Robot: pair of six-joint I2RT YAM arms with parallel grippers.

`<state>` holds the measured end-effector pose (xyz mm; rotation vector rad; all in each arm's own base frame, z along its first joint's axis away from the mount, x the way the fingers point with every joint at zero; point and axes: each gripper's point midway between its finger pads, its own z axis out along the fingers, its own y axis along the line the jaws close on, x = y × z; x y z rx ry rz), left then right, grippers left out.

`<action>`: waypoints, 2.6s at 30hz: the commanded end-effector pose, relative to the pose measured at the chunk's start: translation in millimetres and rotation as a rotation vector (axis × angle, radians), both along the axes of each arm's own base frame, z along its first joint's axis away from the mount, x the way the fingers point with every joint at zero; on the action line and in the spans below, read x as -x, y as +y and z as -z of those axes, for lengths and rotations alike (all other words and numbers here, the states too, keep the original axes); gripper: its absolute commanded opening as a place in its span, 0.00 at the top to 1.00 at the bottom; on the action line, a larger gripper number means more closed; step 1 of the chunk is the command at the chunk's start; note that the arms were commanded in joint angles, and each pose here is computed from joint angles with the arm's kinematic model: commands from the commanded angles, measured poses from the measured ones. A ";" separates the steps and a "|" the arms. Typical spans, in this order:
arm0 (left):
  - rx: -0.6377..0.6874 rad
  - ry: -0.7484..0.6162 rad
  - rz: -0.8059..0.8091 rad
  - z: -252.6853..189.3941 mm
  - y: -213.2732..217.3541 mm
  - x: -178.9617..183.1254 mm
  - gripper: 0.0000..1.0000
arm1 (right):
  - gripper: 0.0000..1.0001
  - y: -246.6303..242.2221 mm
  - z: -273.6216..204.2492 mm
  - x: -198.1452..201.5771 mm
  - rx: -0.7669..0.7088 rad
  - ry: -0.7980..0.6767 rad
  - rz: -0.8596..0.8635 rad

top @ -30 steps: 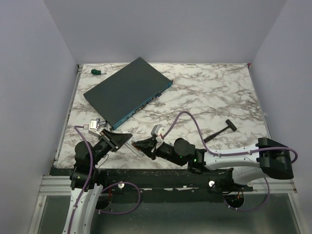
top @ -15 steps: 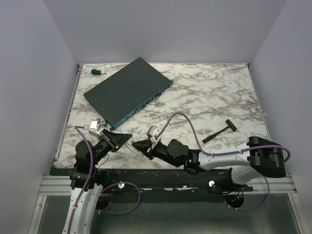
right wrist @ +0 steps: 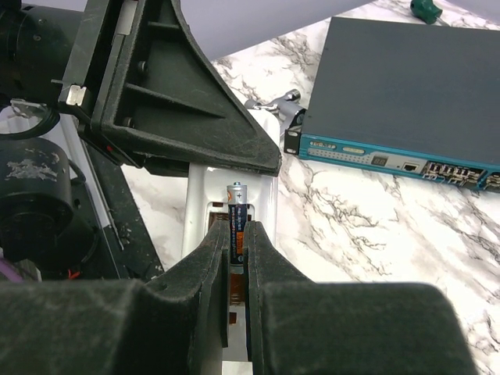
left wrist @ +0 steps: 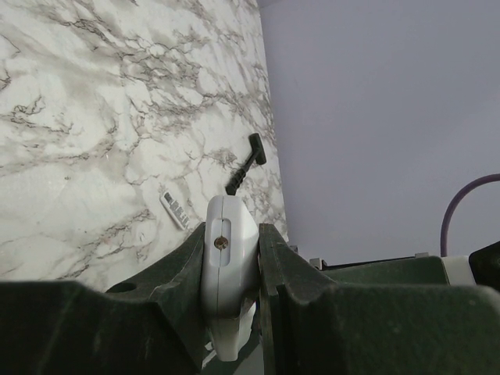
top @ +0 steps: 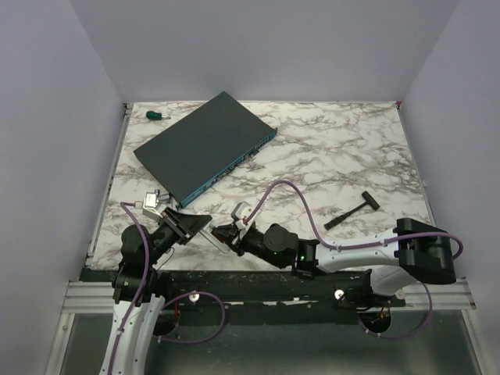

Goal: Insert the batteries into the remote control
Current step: Load the battery into the remote control.

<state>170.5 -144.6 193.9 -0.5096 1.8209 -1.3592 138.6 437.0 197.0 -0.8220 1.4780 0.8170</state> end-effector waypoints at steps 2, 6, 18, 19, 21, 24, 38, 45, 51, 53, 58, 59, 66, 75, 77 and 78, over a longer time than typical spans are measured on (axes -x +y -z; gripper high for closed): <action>0.009 -0.050 -0.009 -19.1 1.3 1.7 1.00 | 0.94 -1.2 13.9 -4.0 0.071 -0.017 0.047; 0.010 -0.055 -0.013 -21.1 1.9 2.2 1.00 | 0.93 -1.0 20.8 -1.7 0.102 -0.017 0.048; 0.013 -0.062 -0.027 -23.6 3.7 2.3 1.00 | 0.93 -3.1 34.8 7.1 0.141 -0.004 0.041; 0.013 -0.063 -0.029 -23.8 4.0 2.2 1.00 | 0.93 -4.5 36.4 6.5 0.144 -0.002 0.046; 0.012 -0.067 -0.030 -25.1 4.3 2.7 1.00 | 0.92 -5.8 36.4 6.9 0.144 -0.002 0.049; 0.012 -0.065 -0.035 -25.5 4.9 2.7 1.00 | 0.91 -7.4 37.5 7.0 0.148 -0.002 0.053; 0.009 -0.073 -0.045 -28.7 6.6 4.2 1.00 | 0.86 -14.4 45.1 7.2 0.185 0.000 0.074; 0.009 -0.074 -0.047 -28.8 6.8 4.1 1.00 | 0.80 -16.6 47.4 4.9 0.200 -0.012 0.092; 0.010 -0.074 -0.046 -27.6 6.7 3.6 1.00 | 0.75 -16.7 46.8 5.4 0.201 -0.014 0.093; 0.012 -0.074 -0.045 -27.7 6.4 3.7 1.00 | 0.73 -17.1 46.9 5.5 0.202 -0.015 0.096; 0.012 -0.074 -0.044 -27.0 6.4 3.5 1.00 | 0.71 -17.9 47.0 5.0 0.206 -0.018 0.102; 0.013 -0.077 -0.044 -27.4 6.4 3.7 1.00 | 0.71 -18.2 46.7 4.8 0.206 -0.019 0.103; 0.012 -0.075 -0.043 -25.9 6.2 3.5 1.00 | 0.70 -17.5 42.5 6.2 0.192 -0.020 0.099; 0.005 -0.065 -0.039 -19.7 5.6 2.2 1.00 | 0.67 -15.4 14.2 15.4 0.086 -0.003 0.046; 0.006 -0.065 -0.036 -19.3 5.2 2.2 1.00 | 0.67 -15.1 8.8 18.7 0.061 0.003 0.029; 0.006 -0.064 -0.035 -19.1 5.1 2.4 1.00 | 0.67 -15.2 5.1 20.3 0.046 0.005 0.019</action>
